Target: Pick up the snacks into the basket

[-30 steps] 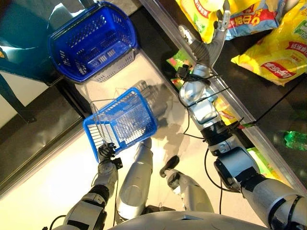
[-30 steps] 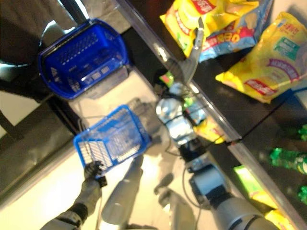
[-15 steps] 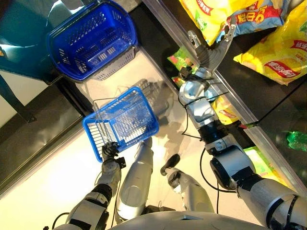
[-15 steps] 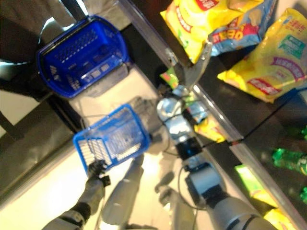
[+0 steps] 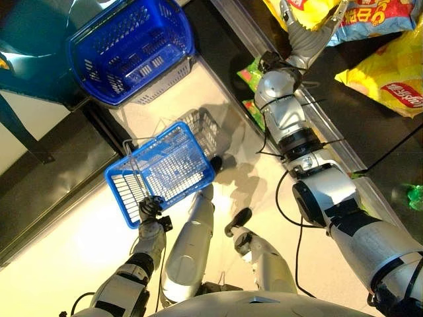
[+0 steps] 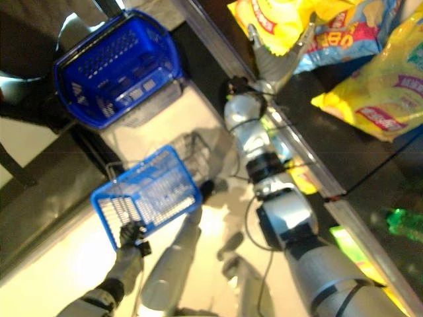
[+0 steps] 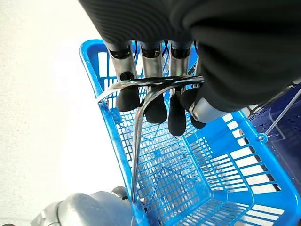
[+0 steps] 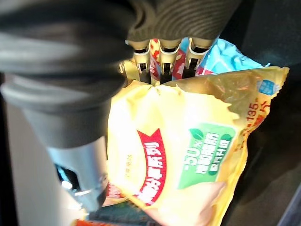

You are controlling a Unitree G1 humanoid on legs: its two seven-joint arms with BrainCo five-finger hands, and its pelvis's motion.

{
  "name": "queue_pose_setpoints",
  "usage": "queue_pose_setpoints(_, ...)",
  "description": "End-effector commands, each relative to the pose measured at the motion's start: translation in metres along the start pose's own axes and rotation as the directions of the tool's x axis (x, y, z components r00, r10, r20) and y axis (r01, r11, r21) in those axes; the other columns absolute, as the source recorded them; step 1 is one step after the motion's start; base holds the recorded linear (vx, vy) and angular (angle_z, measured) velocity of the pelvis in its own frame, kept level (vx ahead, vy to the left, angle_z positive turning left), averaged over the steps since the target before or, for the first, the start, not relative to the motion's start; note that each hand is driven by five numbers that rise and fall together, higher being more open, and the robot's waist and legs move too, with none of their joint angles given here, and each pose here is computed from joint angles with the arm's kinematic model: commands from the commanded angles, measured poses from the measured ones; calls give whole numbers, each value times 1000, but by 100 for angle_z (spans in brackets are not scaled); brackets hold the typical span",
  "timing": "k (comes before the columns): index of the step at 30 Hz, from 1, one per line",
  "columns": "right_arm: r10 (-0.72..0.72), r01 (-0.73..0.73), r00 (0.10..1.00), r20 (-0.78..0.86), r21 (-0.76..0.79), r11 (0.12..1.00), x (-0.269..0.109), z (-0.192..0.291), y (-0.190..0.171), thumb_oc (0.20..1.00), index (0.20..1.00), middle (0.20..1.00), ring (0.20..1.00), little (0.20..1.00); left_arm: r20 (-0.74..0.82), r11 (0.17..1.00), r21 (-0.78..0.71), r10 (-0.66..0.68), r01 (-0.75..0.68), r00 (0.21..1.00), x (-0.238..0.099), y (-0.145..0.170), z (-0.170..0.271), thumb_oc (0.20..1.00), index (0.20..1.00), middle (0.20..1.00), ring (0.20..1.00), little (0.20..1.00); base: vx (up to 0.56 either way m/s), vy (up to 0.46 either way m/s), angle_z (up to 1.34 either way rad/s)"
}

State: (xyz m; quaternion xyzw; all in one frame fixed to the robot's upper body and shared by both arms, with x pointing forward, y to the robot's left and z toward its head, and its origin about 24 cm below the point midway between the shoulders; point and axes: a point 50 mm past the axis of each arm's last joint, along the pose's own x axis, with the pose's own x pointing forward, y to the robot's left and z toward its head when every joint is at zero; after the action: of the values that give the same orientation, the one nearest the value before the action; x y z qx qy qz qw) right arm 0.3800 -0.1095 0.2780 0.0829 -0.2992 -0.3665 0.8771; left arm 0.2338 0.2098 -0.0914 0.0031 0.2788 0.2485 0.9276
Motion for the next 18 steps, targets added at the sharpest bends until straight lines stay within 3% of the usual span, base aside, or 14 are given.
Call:
queue_pose_setpoints(1, -44, 37, 996, 83, 84, 996, 22, 26, -3, 1000, 1000, 1000, 1000, 1000, 8, 1000, 18, 7, -7, 1000, 1, 3, -1, 200, 200, 200, 200, 200, 0, 0, 0)
queue_pose_setpoints(13, -52, 46, 997, 53, 100, 994, 38, 35, 2, 1000, 1000, 1000, 1000, 1000, -12, 1000, -1, 2, -2, 1000, 0, 2, -4, 200, 200, 200, 200, 200, 11, 5, -1)
queue_pose_setpoints(14, -49, 45, 998, 37, 100, 994, 40, 34, 3, 915, 915, 915, 915, 915, -15, 1000, -3, 0, 0, 1000, -1, 2, -5, 200, 200, 200, 200, 200, 0, 0, 0)
queue_pose_setpoints(15, -49, 45, 998, 37, 100, 994, 40, 34, 3, 884, 884, 884, 884, 884, -15, 1000, -3, 0, 0, 1000, -1, 2, -5, 200, 200, 200, 200, 200, 0, 0, 0)
queue_pose_setpoints(16, -43, 40, 999, 27, 99, 994, 42, 35, 5, 533, 533, 533, 533, 533, -15, 1000, -5, -3, 2, 1000, -1, 2, -5, 200, 200, 200, 200, 200, 0, 0, 0)
queue_pose_setpoints(17, -42, 39, 999, 27, 100, 994, 42, 35, 5, 297, 297, 297, 297, 297, -15, 1000, -5, -3, 3, 1000, -1, 2, -5, 200, 200, 200, 200, 200, 0, 0, 0)
queue_pose_setpoints(18, -41, 39, 999, 21, 99, 994, 44, 35, 5, 200, 200, 200, 200, 200, -16, 1000, -9, -2, 2, 1000, 0, 3, -5, 200, 200, 200, 200, 200, 0, 0, 0)
